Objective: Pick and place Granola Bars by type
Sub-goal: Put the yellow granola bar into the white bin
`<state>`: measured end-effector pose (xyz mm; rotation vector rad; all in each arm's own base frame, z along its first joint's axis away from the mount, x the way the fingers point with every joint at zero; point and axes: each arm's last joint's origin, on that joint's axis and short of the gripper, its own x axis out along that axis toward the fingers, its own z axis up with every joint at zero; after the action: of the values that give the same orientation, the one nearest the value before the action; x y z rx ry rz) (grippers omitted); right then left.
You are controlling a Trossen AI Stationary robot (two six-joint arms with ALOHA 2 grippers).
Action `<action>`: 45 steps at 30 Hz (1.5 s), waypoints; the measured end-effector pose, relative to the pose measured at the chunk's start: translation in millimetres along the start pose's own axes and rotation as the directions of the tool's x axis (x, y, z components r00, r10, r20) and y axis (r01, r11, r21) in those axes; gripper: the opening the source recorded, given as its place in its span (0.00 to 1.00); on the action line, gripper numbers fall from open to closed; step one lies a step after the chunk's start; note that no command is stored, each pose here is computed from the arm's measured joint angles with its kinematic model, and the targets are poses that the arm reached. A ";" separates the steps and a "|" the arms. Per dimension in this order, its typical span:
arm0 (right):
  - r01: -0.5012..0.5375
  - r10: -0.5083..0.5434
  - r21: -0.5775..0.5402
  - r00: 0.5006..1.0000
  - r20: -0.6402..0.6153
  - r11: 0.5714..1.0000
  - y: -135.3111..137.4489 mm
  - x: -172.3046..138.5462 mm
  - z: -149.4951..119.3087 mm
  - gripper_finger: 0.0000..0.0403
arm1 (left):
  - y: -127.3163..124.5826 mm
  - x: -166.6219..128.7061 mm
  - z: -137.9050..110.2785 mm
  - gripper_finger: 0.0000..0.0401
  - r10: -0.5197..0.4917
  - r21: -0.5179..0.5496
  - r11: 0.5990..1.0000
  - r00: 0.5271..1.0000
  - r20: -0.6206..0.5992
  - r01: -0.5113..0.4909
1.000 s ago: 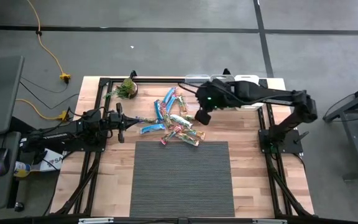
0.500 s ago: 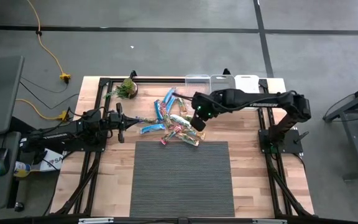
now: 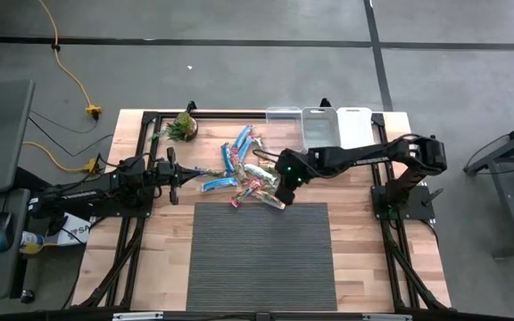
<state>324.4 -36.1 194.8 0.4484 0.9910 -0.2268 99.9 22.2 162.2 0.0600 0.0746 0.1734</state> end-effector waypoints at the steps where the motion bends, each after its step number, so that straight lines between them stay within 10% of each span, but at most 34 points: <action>1: -0.028 0.027 -0.031 0.999 -0.025 0.999 -0.8 2.2 -4.2 0.00 | 0.0 0.0 0.0 0.00 0.000 0.000 1.000 1.000 0.000 0.000; 8: -0.122 0.105 -0.196 0.990 -0.099 0.973 -3.0 8.8 -18.3 0.00 | 0.0 0.0 0.1 0.00 0.000 0.000 1.000 1.000 0.000 0.000; 16: 0.011 -0.028 -0.293 0.998 -0.056 0.956 -8.2 9.4 -18.1 0.05 | 0.0 0.0 0.0 0.00 0.001 0.000 1.000 1.000 0.000 -0.001; 31: 0.112 -0.114 -0.255 0.993 0.009 0.960 -12.3 9.1 -13.4 0.58 | 0.0 0.0 0.1 0.00 0.001 0.000 1.000 1.000 0.000 -0.001; 45: 0.088 -0.096 -0.191 0.995 -0.037 0.978 -8.3 54.5 -22.3 0.62 | 0.0 0.0 0.1 0.00 0.001 0.000 1.000 1.000 0.000 -0.001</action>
<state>333.6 -32.3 136.2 0.2348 1.0688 -0.2038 99.9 22.2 162.3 0.0599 0.0744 0.1739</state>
